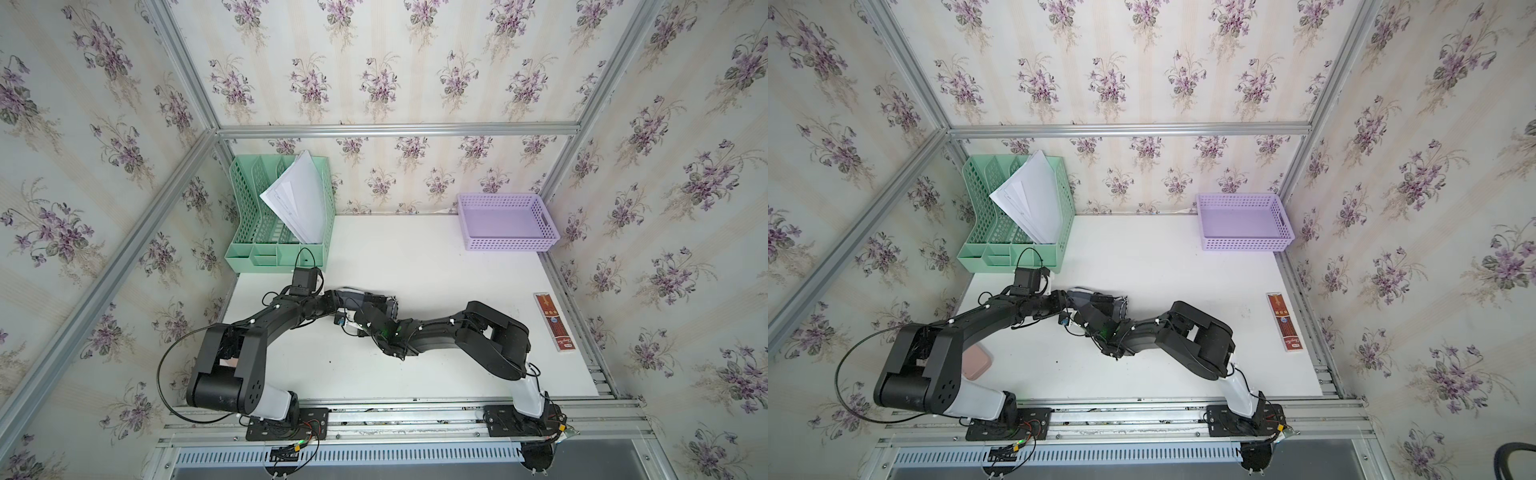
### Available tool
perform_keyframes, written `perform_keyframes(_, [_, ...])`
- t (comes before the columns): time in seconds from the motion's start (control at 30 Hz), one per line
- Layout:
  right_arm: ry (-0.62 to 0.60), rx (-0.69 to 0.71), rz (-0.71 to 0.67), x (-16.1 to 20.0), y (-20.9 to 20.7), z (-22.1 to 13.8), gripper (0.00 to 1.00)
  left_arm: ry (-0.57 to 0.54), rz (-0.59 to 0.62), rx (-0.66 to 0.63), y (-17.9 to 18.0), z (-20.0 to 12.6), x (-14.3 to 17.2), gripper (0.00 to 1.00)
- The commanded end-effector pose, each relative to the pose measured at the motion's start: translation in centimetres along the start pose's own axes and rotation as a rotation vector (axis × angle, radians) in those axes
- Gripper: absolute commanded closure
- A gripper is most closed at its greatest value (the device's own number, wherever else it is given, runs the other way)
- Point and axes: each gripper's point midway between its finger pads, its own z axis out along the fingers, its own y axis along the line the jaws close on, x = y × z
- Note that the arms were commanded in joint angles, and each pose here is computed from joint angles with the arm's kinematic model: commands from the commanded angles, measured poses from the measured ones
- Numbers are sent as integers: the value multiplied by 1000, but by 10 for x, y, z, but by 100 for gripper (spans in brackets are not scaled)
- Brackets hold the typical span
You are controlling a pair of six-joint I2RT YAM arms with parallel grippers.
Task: Roll up the pillowcase
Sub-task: Pick up the pillowcase from the center of the board, then place the pillowcase in the bin.
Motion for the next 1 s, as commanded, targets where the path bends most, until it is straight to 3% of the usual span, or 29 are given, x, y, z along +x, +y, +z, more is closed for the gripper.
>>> perform_keyframes(0.0, [92, -132, -61, 27, 28, 10, 40, 54, 13, 55, -12, -5, 10, 40])
perform_keyframes(0.07, [105, -142, -32, 32, 21, 13, 71, 45, 12, 58, -14, -10, 7, 37])
perform_keyframes(0.1, [111, -144, -16, 34, 16, 14, 100, 33, 11, 55, -14, -14, 5, 35])
perform_keyframes(0.2, [132, -124, 27, 45, -12, 18, 100, -36, -9, 48, -16, -38, -8, 17])
perform_keyframes(0.27, [149, -90, 52, 55, -38, 20, 100, -99, -34, 29, -12, -58, -18, 11])
perform_keyframes(0.47, [208, 103, 124, 109, -160, 11, 100, -250, -61, -17, -5, -107, -32, 3])
perform_keyframes(0.7, [249, 246, 131, 168, -266, -12, 100, -228, -54, -48, 5, -104, -20, 0])
perform_keyframes(0.97, [514, 510, 203, 307, -407, -31, 100, -199, -19, -48, 9, -90, -11, 1])
